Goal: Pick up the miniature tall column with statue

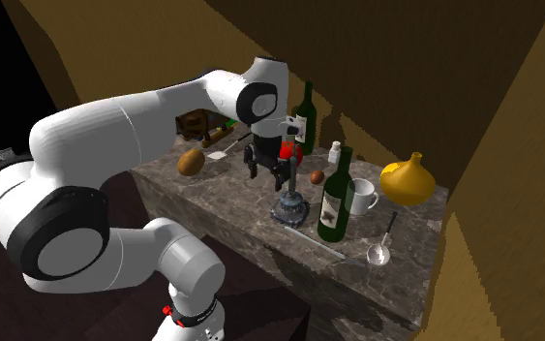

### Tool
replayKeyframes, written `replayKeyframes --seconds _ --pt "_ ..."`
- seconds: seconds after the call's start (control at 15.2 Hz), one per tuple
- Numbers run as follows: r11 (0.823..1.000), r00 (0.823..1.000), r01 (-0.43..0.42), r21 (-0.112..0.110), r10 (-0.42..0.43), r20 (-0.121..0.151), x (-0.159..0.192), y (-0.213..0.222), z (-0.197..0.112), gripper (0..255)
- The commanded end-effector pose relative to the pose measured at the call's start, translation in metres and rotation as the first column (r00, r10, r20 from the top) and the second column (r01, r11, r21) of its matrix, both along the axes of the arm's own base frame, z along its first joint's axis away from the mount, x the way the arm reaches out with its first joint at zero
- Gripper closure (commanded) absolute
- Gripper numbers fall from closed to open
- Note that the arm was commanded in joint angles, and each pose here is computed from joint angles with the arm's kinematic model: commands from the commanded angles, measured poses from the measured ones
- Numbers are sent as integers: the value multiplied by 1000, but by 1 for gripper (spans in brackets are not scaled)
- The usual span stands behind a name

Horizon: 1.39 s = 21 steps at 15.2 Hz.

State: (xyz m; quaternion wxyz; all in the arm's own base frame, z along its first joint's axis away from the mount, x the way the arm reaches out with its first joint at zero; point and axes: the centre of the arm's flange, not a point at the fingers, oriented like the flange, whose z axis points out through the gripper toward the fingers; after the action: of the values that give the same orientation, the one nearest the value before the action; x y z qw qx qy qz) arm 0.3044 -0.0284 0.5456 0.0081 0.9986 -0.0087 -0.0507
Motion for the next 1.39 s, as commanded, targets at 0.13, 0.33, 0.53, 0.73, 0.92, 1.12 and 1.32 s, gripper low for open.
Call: replayKeyframes --seconds 0.13,0.33,0.53,0.73,0.92,1.12,1.32 --pt "998 999 -51 26 51 -2 15 -9 21 0" --pt "990 992 -127 65 127 -1 39 -23 52 0" --pt "974 979 -202 104 203 2 64 -36 82 0" --pt "951 961 -275 142 277 8 90 -48 112 0" --pt "944 955 -294 152 296 10 96 -51 109 0" --pt "944 955 -294 152 296 10 96 -51 93 0" --pt "944 955 -294 152 296 10 96 -51 79 0"
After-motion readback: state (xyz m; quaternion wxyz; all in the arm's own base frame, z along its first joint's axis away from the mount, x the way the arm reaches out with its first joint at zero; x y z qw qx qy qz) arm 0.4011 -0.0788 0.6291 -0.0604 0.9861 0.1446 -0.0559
